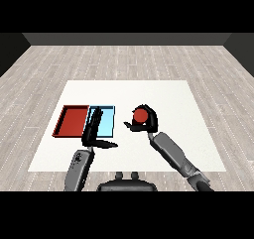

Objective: Pick the red can and put it in the red box

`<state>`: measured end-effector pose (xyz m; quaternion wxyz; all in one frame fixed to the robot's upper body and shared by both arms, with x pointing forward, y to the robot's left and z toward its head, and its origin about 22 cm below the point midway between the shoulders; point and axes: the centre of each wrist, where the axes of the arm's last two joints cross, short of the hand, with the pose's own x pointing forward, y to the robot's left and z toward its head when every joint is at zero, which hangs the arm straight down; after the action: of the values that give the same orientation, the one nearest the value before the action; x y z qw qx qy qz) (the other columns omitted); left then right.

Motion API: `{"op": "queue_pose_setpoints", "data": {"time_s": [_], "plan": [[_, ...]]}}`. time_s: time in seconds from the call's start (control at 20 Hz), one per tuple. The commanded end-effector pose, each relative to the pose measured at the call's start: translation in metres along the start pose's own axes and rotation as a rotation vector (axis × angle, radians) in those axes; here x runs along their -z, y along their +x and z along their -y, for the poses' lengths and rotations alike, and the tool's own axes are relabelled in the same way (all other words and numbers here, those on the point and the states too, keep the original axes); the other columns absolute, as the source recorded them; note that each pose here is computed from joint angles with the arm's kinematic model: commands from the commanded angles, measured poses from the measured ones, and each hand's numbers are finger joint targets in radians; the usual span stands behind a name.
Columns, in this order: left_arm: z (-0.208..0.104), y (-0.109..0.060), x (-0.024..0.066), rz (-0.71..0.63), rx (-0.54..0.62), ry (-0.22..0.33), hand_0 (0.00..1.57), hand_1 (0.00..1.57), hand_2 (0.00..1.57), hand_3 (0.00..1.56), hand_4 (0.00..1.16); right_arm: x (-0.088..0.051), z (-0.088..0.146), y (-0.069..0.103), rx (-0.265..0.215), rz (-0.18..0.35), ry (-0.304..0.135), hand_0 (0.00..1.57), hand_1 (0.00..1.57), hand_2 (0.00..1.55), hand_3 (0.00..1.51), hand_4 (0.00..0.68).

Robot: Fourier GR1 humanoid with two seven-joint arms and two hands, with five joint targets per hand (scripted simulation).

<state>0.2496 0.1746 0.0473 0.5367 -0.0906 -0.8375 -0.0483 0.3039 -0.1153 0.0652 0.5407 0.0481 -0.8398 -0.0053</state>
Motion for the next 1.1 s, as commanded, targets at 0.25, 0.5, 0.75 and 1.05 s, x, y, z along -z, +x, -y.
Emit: {"op": "queue_pose_setpoints", "data": {"time_s": [0.25, 0.5, 0.75, 1.05], "plan": [[0.041, -0.008, 0.0184, -0.076, 0.003, -0.044, 0.00, 0.00, 0.00, 0.00, 0.00, -0.009, -0.017, 0.012, 0.019, 0.070, 0.022, 1.44, 1.44, 1.43, 1.40, 0.632], [0.042, -0.023, 0.0161, -0.129, -0.021, -0.061, 0.00, 0.00, 0.00, 0.00, 0.00, -0.007, 0.001, 0.013, 0.031, 0.105, 0.037, 1.44, 1.44, 1.43, 1.40, 0.616], [0.059, -0.039, 0.0317, -0.159, 0.002, -0.065, 0.00, 0.00, 0.00, 0.00, 0.00, -0.032, 0.003, 0.017, 0.046, 0.117, 0.053, 1.45, 1.45, 1.44, 1.39, 0.651], [0.077, -0.053, 0.0124, -0.178, -0.007, -0.073, 0.00, 0.00, 0.00, 0.00, 0.00, 0.004, -0.023, 0.003, 0.061, 0.125, 0.058, 1.46, 1.46, 1.44, 1.39, 0.653]]}}
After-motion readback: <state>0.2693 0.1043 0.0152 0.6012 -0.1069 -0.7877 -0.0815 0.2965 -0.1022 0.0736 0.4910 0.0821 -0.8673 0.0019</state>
